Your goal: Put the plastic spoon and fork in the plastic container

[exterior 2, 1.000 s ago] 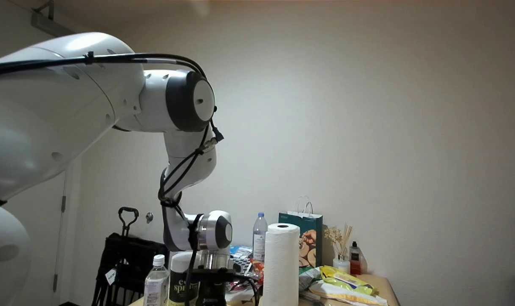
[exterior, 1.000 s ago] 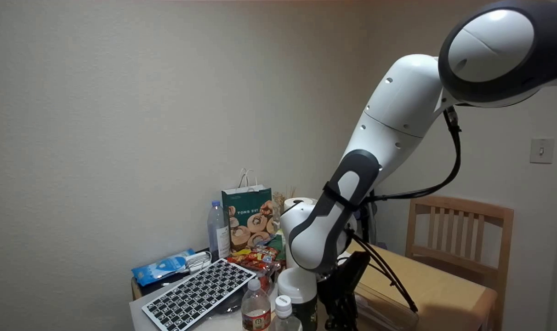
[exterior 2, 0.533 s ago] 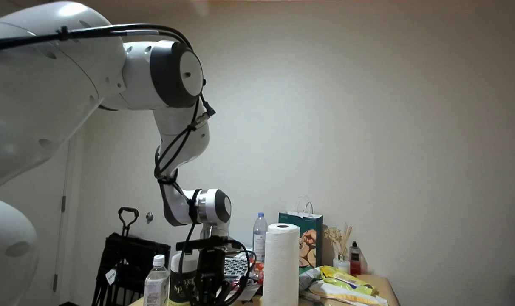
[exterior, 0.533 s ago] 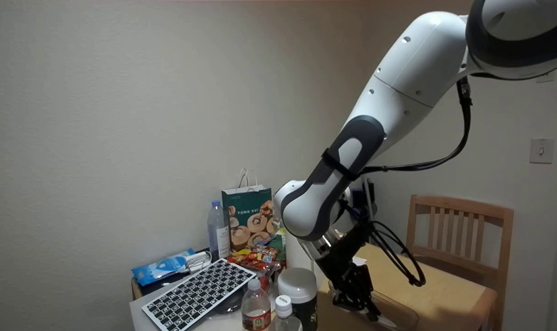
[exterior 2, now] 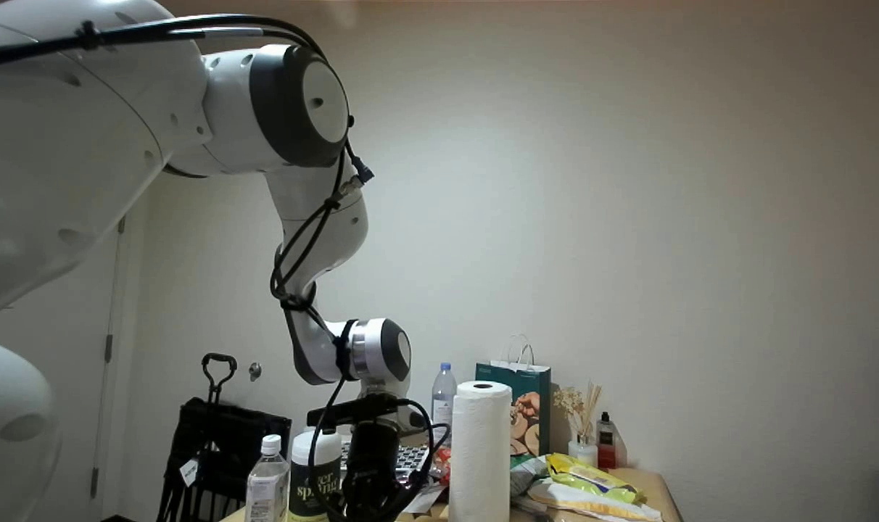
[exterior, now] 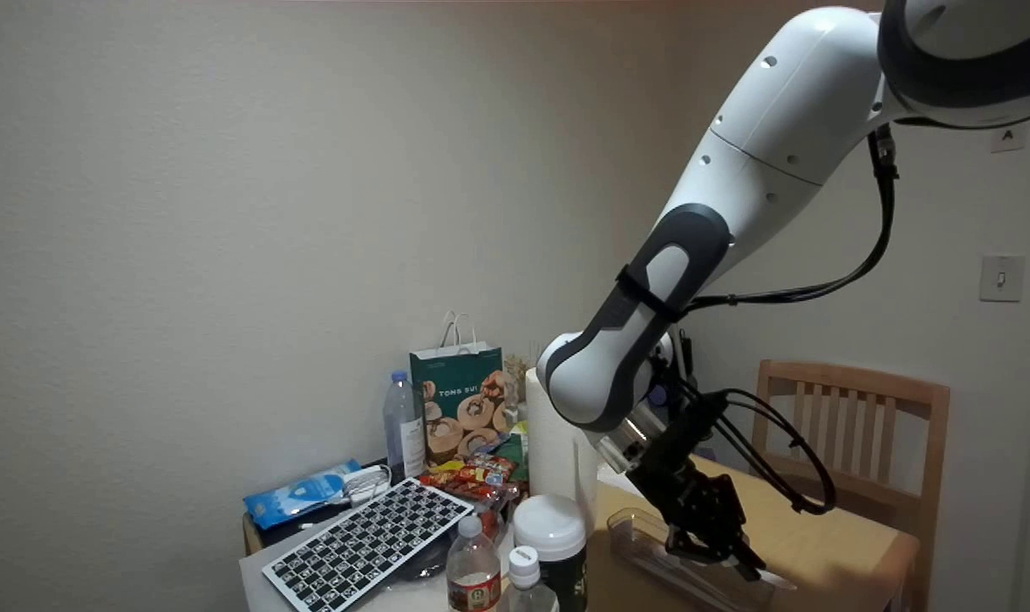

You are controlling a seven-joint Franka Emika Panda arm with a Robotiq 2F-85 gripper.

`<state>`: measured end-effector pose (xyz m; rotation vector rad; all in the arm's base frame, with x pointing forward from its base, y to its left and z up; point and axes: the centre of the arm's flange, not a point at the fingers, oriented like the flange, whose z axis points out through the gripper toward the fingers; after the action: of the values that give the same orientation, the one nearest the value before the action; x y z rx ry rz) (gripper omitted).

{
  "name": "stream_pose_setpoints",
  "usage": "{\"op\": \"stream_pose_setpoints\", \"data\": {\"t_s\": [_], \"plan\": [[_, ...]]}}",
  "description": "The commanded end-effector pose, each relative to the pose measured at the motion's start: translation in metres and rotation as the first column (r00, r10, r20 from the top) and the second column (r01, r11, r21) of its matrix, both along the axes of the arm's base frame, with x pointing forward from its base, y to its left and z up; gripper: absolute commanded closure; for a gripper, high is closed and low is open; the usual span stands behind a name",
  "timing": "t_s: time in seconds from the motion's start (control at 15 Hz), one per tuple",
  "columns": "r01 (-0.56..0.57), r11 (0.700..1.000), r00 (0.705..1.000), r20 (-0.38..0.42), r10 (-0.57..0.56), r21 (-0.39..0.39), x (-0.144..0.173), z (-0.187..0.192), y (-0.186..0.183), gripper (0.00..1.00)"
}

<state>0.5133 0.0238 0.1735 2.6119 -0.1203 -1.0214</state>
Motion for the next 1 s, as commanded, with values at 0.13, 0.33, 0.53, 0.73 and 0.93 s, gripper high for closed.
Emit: {"op": "stream_pose_setpoints", "data": {"t_s": [0.13, 0.33, 0.53, 0.73, 0.93], "plan": [[0.006, 1.0, 1.0, -0.003, -0.006, 0.0, 0.0, -0.002, -0.003, 0.9], [-0.011, 1.0, 1.0, 0.012, 0.011, 0.009, 0.006, -0.009, -0.007, 0.94], [-0.004, 1.0, 1.0, 0.012, 0.004, -0.005, 0.018, -0.024, -0.021, 0.94], [-0.006, 1.0, 1.0, 0.025, 0.006, -0.025, 0.032, -0.037, -0.033, 0.94], [-0.011, 0.999, 0.999, 0.035, 0.013, -0.041, 0.047, -0.048, -0.041, 0.94]]}}
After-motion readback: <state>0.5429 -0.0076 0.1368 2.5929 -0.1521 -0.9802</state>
